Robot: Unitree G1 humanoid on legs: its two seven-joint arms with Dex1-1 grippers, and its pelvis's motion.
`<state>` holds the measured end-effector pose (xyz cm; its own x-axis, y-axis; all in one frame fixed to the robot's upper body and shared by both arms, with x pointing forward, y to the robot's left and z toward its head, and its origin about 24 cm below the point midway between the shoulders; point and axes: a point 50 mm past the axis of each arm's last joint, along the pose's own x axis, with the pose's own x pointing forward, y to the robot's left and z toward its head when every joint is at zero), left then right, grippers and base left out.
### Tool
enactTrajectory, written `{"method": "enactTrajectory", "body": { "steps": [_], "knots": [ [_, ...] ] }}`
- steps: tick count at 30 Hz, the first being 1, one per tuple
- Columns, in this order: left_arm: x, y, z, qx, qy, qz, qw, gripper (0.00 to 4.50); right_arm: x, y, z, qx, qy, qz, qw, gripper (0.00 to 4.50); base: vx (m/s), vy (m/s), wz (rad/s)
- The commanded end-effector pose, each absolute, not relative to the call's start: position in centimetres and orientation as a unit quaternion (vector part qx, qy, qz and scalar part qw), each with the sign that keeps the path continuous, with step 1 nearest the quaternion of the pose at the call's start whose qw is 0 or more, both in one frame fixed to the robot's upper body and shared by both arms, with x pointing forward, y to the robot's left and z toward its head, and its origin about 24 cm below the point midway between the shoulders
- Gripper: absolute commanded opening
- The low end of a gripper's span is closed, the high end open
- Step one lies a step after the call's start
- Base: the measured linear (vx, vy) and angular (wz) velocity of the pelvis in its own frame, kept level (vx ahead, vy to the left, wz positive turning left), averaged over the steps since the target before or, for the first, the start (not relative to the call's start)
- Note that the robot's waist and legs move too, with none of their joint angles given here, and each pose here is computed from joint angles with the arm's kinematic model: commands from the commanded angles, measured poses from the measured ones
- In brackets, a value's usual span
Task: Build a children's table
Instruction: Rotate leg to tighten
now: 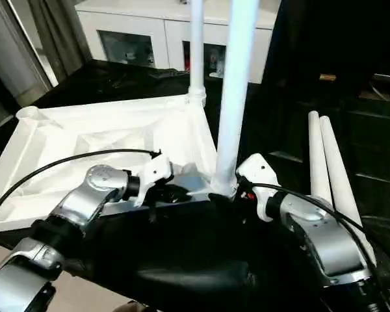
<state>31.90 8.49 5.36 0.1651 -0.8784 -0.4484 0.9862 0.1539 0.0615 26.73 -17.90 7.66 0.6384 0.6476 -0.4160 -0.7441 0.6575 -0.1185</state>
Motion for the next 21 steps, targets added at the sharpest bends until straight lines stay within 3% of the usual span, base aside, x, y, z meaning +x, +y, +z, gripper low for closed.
{"method": "enactTrajectory", "body": {
  "steps": [1,4,21],
  "knots": [
    [31.80,8.13,7.13,0.173,0.111,-0.650,0.731,0.00,26.62,-17.56,7.67,-0.140,0.174,0.401,0.888,4.25,0.000,0.000,0.00],
    [31.58,8.23,7.12,0.175,0.112,-0.656,0.726,0.00,26.69,-17.56,7.60,-0.136,0.177,0.402,0.888,4.25,0.000,0.000,0.00],
    [31.09,8.07,6.94,0.172,0.118,-0.665,0.717,0.00,26.65,-17.54,7.28,-0.118,0.180,0.399,0.892,2.89,0.000,0.000,0.00]
  ]
}}
